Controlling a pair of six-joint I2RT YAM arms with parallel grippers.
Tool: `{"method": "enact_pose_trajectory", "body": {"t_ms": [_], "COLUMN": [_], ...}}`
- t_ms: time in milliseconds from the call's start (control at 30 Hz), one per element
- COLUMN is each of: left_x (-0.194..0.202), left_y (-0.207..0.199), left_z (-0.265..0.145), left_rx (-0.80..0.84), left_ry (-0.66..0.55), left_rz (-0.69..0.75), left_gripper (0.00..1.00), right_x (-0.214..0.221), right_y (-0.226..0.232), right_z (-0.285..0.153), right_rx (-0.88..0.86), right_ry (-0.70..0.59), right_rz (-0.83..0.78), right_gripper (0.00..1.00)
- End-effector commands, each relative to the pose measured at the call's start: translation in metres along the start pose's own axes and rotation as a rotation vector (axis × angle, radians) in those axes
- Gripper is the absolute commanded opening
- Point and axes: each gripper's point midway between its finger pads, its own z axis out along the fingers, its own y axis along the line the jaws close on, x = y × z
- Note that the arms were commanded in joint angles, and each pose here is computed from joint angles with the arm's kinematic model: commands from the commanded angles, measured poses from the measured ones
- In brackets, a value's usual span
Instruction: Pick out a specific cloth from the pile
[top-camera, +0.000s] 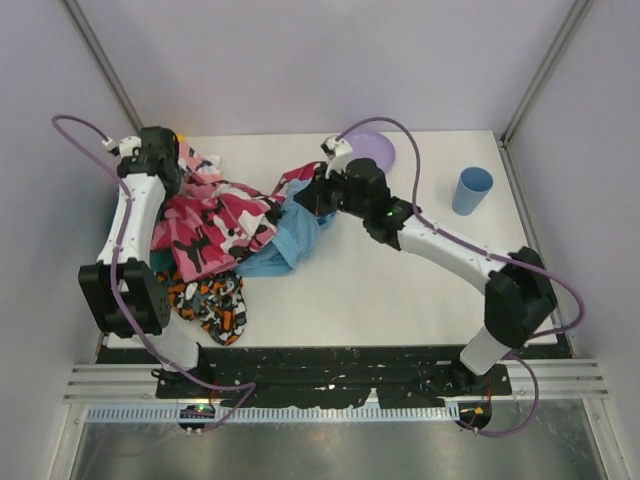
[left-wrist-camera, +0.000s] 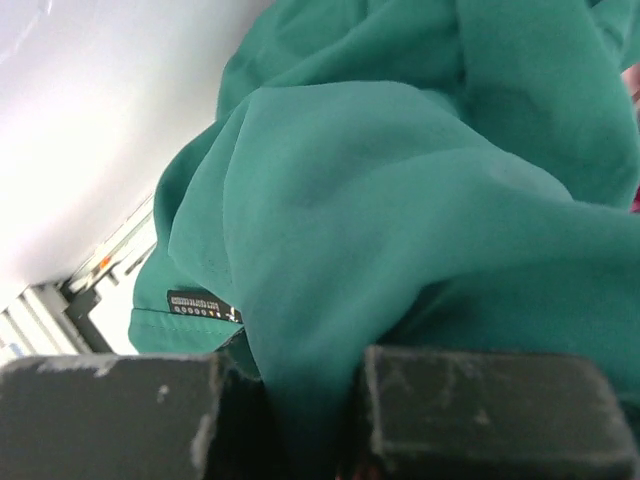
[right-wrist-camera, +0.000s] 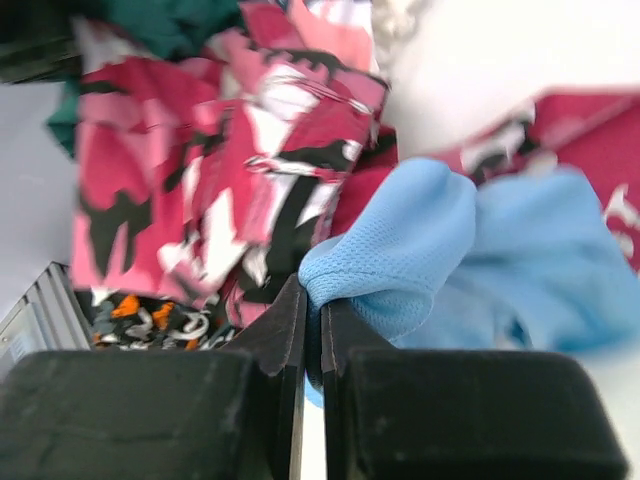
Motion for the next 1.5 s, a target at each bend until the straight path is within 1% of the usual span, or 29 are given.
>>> {"method": "enact_pose_trajectory", "body": {"t_ms": [0, 33, 100, 133, 167, 267, 300, 333, 367, 467, 500, 533, 567, 600, 633, 667, 700, 733, 767, 800, 833, 867, 900, 933, 967, 1033, 1200, 1333, 1467], "left_x": [-0.047, -0.043, -0.023, -0.013, 0.001, 0.036, 0.049, 0.058, 0.067, 0.101, 0.108, 0.113, 0.118, 0.118, 0.116, 0.112, 0.103, 0.093, 0.089, 0.081, 0.074, 0.068, 0.063, 0.059, 0.056, 0.054, 0.059, 0.064, 0.070], "left_y": [-0.020, -0.026, -0.036, -0.040, -0.043, -0.045, -0.045, -0.047, -0.047, -0.043, -0.043, -0.041, -0.039, -0.039, -0.039, -0.038, -0.035, -0.030, -0.031, -0.026, -0.023, -0.018, -0.015, -0.013, -0.008, 0.000, 0.020, 0.035, 0.042], "left_z": [0.005, 0.013, 0.025, 0.032, 0.040, 0.048, 0.049, 0.048, 0.047, 0.041, 0.038, 0.035, 0.031, 0.026, 0.018, 0.009, -0.003, -0.014, -0.029, -0.044, -0.057, -0.073, -0.088, -0.101, -0.116, -0.138, -0.182, -0.196, -0.203], "left_rx": [0.001, -0.002, -0.002, -0.004, -0.007, -0.005, 0.004, 0.028, 0.049, 0.094, 0.112, 0.126, 0.136, 0.152, 0.176, 0.191, 0.205, 0.220, 0.250, 0.271, 0.300, 0.337, 0.383, 0.425, 0.469, 0.548, 0.758, 0.830, 0.872], "left_ry": [-0.053, -0.027, 0.057, 0.090, 0.133, 0.228, 0.252, 0.260, 0.262, 0.298, 0.307, 0.314, 0.316, 0.306, 0.289, 0.271, 0.230, 0.197, 0.165, 0.125, 0.093, 0.058, 0.024, -0.006, -0.039, -0.097, -0.201, -0.265, -0.290], "left_rz": [-0.092, -0.082, -0.037, -0.020, 0.002, 0.039, 0.046, 0.051, 0.057, 0.074, 0.074, 0.077, 0.083, 0.088, 0.095, 0.099, 0.093, 0.076, 0.088, 0.076, 0.064, 0.051, 0.034, 0.019, 0.005, -0.016, -0.073, -0.112, -0.097], "left_gripper": [0.00, 0.00, 0.00, 0.00, 0.00, 0.00, 0.00, 0.00, 0.00, 0.00, 0.02, 0.07, 0.17, 0.35, 0.48, 0.58, 0.71, 0.89, 0.99, 1.00, 1.00, 1.00, 1.00, 1.00, 1.00, 1.00, 1.00, 1.00, 1.00], "right_x": [-0.069, -0.076, -0.101, -0.107, -0.120, -0.140, -0.148, -0.151, -0.159, -0.161, -0.161, -0.159, -0.157, -0.156, -0.152, -0.150, -0.143, -0.140, -0.131, -0.124, -0.116, -0.109, -0.102, -0.099, -0.094, -0.092, -0.097, -0.093, -0.087], "right_y": [0.032, 0.035, 0.050, 0.048, 0.054, 0.054, 0.058, 0.053, 0.055, 0.046, 0.037, 0.032, 0.019, 0.010, -0.003, -0.010, -0.026, -0.034, -0.047, -0.050, -0.063, -0.065, -0.073, -0.075, -0.078, -0.075, -0.065, -0.063, -0.064], "right_z": [-0.065, -0.076, -0.113, -0.122, -0.141, -0.180, -0.198, -0.205, -0.222, -0.247, -0.256, -0.261, -0.270, -0.275, -0.282, -0.287, -0.293, -0.297, -0.296, -0.292, -0.292, -0.285, -0.284, -0.282, -0.281, -0.284, -0.303, -0.317, -0.322], "right_rx": [-0.033, -0.032, -0.029, -0.002, 0.000, 0.075, 0.082, 0.118, 0.138, 0.210, 0.264, 0.290, 0.364, 0.408, 0.472, 0.512, 0.587, 0.621, 0.661, 0.651, 0.680, 0.657, 0.669, 0.664, 0.669, 0.662, 0.636, 0.635, 0.635], "right_ry": [-0.195, -0.216, -0.289, -0.298, -0.340, -0.390, -0.428, -0.436, -0.472, -0.492, -0.501, -0.501, -0.510, -0.518, -0.528, -0.533, -0.531, -0.529, -0.504, -0.475, -0.451, -0.418, -0.393, -0.381, -0.369, -0.366, -0.441, -0.476, -0.486], "right_rz": [-0.136, -0.148, -0.196, -0.222, -0.238, -0.291, -0.302, -0.304, -0.304, -0.297, -0.290, -0.289, -0.269, -0.256, -0.243, -0.234, -0.213, -0.200, -0.191, -0.193, -0.155, -0.148, -0.131, -0.122, -0.108, -0.103, -0.087, -0.088, -0.100], "right_gripper": [0.05, 0.05, 0.06, 0.06, 0.06, 0.05, 0.05, 0.05, 0.05, 0.05, 0.05, 0.05, 0.06, 0.07, 0.07, 0.08, 0.09, 0.12, 0.16, 0.21, 0.28, 0.50, 0.71, 0.98, 0.95, 0.95, 0.95, 0.95, 0.95]}}
